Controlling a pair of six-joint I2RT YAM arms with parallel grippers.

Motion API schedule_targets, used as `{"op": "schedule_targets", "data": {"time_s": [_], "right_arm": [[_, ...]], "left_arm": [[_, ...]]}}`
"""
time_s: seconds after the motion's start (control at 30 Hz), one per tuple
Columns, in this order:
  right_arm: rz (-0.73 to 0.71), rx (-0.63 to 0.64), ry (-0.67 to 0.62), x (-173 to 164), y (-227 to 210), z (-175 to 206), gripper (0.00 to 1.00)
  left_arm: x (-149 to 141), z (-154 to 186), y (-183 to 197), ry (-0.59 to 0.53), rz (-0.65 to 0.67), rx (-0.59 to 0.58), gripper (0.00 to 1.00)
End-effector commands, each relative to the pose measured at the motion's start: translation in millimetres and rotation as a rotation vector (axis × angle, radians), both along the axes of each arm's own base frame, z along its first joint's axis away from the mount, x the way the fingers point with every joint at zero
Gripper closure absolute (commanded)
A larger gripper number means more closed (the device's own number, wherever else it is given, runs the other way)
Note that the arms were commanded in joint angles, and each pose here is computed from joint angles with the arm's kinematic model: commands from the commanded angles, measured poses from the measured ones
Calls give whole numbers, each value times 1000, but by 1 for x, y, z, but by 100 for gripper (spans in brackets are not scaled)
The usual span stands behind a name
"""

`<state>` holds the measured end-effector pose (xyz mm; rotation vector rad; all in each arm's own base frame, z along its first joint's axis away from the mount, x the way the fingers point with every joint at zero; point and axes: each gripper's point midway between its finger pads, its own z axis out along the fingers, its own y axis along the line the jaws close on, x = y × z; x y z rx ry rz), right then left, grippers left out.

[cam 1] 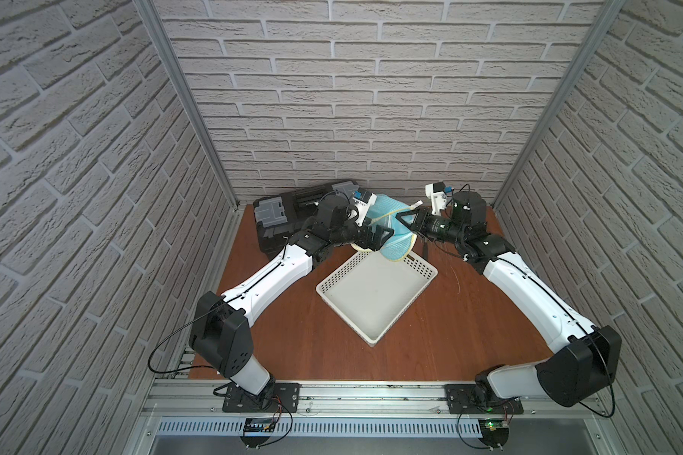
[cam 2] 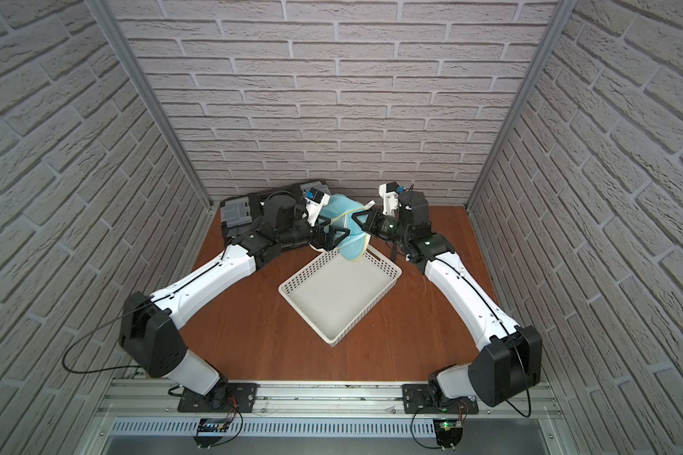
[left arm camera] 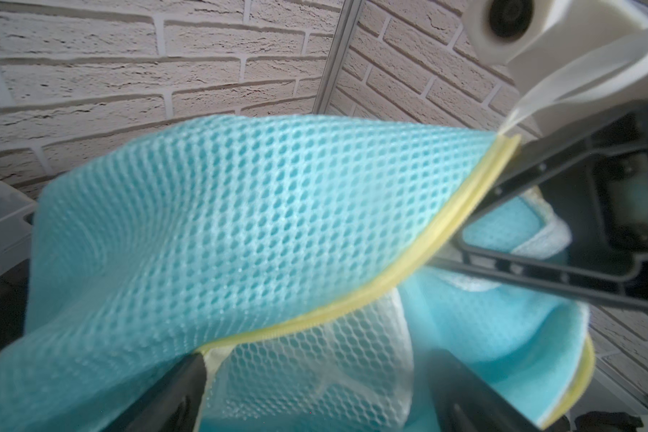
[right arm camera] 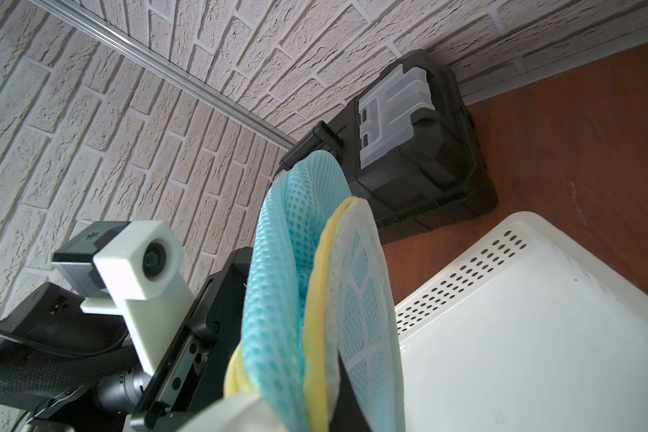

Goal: Turn the laundry bag inside out
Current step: Turn over the laundry bag.

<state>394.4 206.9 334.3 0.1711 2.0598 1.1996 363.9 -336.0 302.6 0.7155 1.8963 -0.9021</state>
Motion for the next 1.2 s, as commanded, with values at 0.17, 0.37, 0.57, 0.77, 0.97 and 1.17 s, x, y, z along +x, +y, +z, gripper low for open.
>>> {"op": "schedule_targets", "data": {"time_s": [0.17,0.37,0.57,0.77,0.97,1.17], "right_arm": [[66,139,-67,-1,21,28,97],[-32,66,-11,3,7,6,97],[-107,-7,16,7,-7,-10,97],[-78,32,15,8,0,-6,97],[-47,54,-9,2,4,2,97],[-10,115,-8,2,12,3,97]], "left_arm": [[6,-6,-10,19,-8,-2,32],[12,-2,-2,-89,131,111,14],[-3,20,4,-209,195,101,15],[-6,4,-12,-125,95,74,30],[16,-23,-5,44,144,50,33],[19,-31,-11,113,100,-3,41]]}}
